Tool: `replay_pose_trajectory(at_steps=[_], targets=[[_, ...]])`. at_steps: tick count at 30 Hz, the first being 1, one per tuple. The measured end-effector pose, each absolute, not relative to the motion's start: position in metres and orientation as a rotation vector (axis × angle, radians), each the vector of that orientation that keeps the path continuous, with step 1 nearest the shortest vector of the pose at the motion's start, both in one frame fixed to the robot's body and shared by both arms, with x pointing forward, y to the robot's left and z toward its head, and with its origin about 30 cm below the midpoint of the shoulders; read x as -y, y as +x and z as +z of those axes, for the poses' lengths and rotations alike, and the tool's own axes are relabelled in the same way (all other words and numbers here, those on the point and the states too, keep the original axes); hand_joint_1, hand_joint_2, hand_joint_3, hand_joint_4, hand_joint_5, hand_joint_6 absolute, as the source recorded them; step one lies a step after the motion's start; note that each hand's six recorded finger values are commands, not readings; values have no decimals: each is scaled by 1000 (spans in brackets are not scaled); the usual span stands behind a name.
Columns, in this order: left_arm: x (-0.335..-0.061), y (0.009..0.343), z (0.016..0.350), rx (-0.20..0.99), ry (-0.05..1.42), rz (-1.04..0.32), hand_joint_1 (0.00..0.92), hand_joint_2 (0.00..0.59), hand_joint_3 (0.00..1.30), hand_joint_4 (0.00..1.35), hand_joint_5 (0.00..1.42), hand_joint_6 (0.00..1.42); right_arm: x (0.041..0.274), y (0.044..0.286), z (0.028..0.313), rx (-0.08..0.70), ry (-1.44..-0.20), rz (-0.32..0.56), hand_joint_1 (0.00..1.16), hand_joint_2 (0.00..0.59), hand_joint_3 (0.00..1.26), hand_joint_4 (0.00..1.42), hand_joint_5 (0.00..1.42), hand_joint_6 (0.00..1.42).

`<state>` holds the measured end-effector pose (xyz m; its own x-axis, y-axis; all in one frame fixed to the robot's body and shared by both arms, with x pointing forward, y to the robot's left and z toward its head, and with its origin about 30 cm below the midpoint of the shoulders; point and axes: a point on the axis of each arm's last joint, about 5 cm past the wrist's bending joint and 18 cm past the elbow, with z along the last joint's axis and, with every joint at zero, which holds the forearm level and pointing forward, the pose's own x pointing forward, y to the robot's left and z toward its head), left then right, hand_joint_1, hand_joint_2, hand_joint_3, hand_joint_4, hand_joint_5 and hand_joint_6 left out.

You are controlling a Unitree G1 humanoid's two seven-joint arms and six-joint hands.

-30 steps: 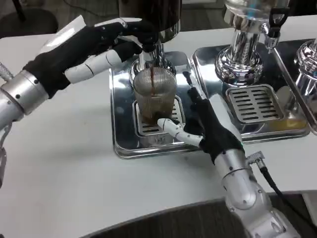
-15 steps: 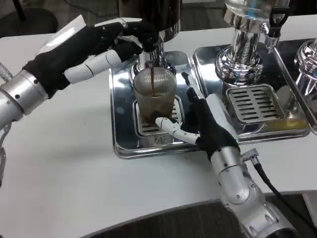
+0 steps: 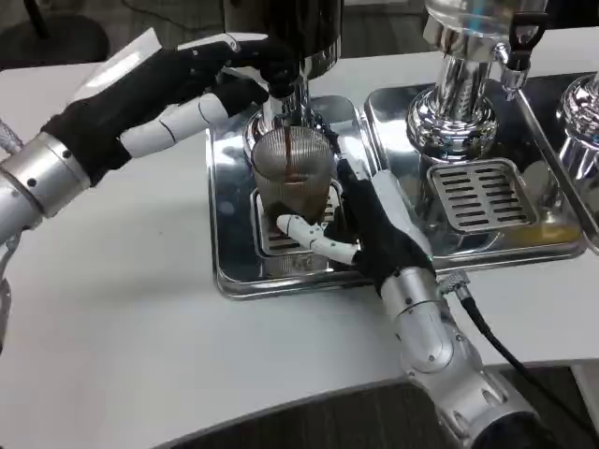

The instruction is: Grasp the cup under the faucet to collect the drink, then remove the cup.

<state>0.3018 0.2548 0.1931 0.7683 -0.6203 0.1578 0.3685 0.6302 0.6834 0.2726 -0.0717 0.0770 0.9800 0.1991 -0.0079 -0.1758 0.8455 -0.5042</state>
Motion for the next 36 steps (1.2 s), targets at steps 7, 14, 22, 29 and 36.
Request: replay_pose_trajectory(at_steps=[7, 14, 22, 29, 36], targets=[[-255, 301, 193, 400, 675, -581, 12, 92, 246, 246, 343, 344, 72, 273, 76, 44, -517, 197, 576, 197, 0, 0, 51, 163], [-259, 298, 192, 399, 657, -558, 12, 93, 271, 296, 398, 377, 70, 273, 75, 45, -509, 196, 576, 197, 0, 0, 58, 162], [-273, 294, 199, 408, 679, -488, 12, 94, 299, 311, 396, 398, 70, 273, 75, 42, -506, 187, 576, 197, 0, 2, 62, 162], [-281, 291, 200, 400, 697, -445, 6, 95, 301, 296, 365, 378, 67, 273, 75, 40, -499, 180, 576, 197, 0, 2, 63, 162], [-294, 282, 195, 358, 724, -390, 3, 96, 307, 294, 364, 376, 65, 275, 76, 40, -503, 179, 568, 193, 0, 2, 70, 172]])
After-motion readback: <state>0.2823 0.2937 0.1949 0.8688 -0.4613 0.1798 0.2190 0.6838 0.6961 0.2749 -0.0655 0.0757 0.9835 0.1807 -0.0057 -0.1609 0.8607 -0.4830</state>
